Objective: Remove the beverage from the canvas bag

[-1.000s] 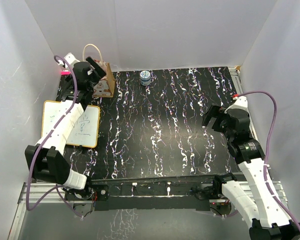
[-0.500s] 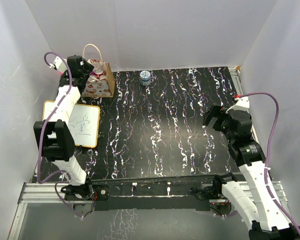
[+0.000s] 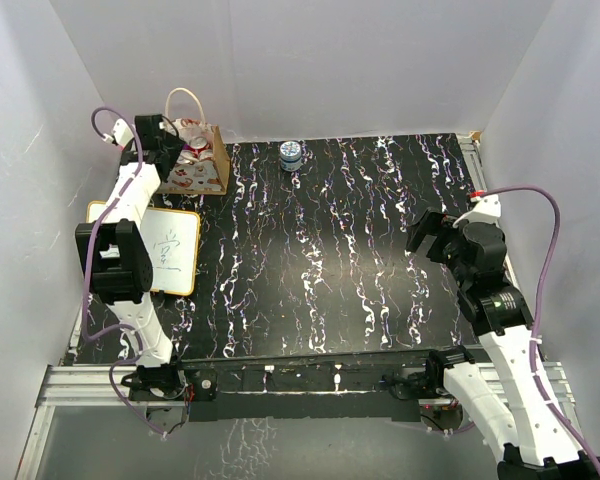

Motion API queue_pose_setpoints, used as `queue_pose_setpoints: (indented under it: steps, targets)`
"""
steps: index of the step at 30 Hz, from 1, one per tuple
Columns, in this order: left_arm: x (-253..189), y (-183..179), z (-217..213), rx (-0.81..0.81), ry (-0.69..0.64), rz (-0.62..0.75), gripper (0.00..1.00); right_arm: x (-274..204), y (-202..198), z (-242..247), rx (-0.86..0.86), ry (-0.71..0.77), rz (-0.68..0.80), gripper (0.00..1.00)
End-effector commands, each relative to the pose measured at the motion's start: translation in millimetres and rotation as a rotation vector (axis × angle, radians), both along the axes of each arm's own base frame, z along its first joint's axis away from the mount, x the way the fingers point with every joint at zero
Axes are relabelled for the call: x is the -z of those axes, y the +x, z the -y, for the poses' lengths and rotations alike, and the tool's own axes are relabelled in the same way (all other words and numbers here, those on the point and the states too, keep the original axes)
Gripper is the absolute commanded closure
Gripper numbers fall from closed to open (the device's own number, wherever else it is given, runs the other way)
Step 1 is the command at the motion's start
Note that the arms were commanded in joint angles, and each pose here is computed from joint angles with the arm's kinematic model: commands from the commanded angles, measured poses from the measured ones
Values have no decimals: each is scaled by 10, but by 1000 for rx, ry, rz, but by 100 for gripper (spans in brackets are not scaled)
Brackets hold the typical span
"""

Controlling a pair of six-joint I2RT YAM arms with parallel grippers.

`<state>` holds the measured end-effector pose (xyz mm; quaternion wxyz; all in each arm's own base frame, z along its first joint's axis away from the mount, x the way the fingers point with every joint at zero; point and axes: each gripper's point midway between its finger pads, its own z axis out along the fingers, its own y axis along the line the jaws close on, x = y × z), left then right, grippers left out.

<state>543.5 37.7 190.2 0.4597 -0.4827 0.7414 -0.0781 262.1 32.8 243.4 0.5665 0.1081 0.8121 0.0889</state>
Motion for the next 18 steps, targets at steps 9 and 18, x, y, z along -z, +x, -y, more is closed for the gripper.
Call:
queue_pose_setpoints:
  steps: [9, 18]
  targets:
    - [-199, 208, 524, 343, -150, 77, 86, -233, 28, 39, 7, -14, 112, 2]
    - [-350, 65, 1054, 616, -295, 166, 100, -236, 25, 36, 4, -14, 114, 2]
